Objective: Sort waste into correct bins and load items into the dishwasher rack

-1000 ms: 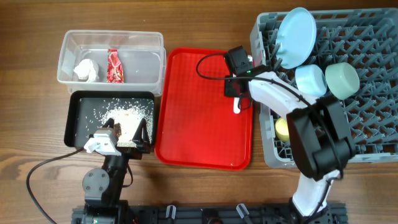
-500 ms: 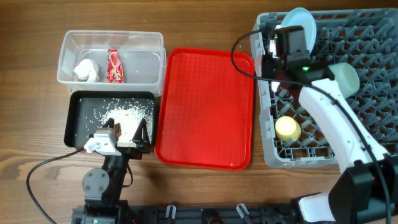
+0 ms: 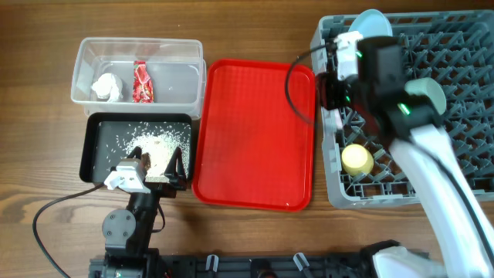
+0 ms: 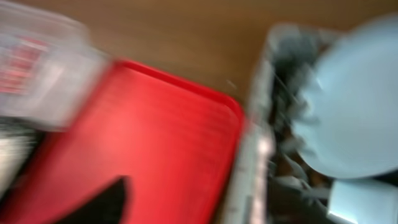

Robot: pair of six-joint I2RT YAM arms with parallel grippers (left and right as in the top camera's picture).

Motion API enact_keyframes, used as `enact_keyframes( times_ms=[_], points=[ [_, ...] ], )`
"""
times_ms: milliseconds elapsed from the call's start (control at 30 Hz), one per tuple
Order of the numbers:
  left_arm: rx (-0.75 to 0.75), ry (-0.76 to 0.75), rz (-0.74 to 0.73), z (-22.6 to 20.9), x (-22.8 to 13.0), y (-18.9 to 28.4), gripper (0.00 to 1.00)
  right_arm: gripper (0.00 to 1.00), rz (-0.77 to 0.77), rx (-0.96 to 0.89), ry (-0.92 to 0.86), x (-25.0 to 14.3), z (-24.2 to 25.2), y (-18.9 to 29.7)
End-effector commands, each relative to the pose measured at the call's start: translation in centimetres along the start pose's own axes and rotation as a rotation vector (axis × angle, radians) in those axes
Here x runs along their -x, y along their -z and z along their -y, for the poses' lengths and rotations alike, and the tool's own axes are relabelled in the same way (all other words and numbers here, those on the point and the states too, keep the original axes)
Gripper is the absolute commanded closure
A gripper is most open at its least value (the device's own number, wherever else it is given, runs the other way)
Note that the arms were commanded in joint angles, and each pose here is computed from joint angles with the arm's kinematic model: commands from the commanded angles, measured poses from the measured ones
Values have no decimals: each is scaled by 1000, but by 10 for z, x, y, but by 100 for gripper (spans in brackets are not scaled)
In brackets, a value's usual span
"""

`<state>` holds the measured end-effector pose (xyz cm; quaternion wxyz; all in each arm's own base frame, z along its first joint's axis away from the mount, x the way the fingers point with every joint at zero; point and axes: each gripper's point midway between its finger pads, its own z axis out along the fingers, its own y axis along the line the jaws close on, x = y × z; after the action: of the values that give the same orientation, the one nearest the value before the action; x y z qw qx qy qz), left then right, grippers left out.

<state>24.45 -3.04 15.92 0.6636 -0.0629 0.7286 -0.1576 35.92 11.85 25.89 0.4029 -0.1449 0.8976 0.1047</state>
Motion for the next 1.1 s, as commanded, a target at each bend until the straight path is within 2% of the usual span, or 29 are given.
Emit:
enact_keyframes(
  times_ms=[0, 100, 333, 400, 600, 700, 867, 1067],
  points=[
    [5, 6, 0, -2, -1, 0, 0, 0, 176, 200, -40, 29, -48, 77],
    [5, 6, 0, -2, -1, 0, 0, 0, 258, 289, -295, 36, -59, 127],
    [5, 6, 0, -2, -1, 0, 0, 0, 235, 26, -347, -11, -18, 162],
    [5, 6, 0, -2, -1, 0, 0, 0, 266, -37, -311, -17, -9, 176],
    [5, 6, 0, -2, -1, 0, 0, 0, 462, -63, -36, -3, -10, 201],
    [5, 6, 0, -2, -1, 0, 0, 0, 517, -103, -1, -22, -2, 195],
    [5, 6, 0, -2, -1, 0, 0, 0, 498, -190, -47, -70, 22, 164],
    [5, 6, 0, -2, -1, 0, 0, 0, 650, -249, -57, -101, 41, 124]
  ],
)
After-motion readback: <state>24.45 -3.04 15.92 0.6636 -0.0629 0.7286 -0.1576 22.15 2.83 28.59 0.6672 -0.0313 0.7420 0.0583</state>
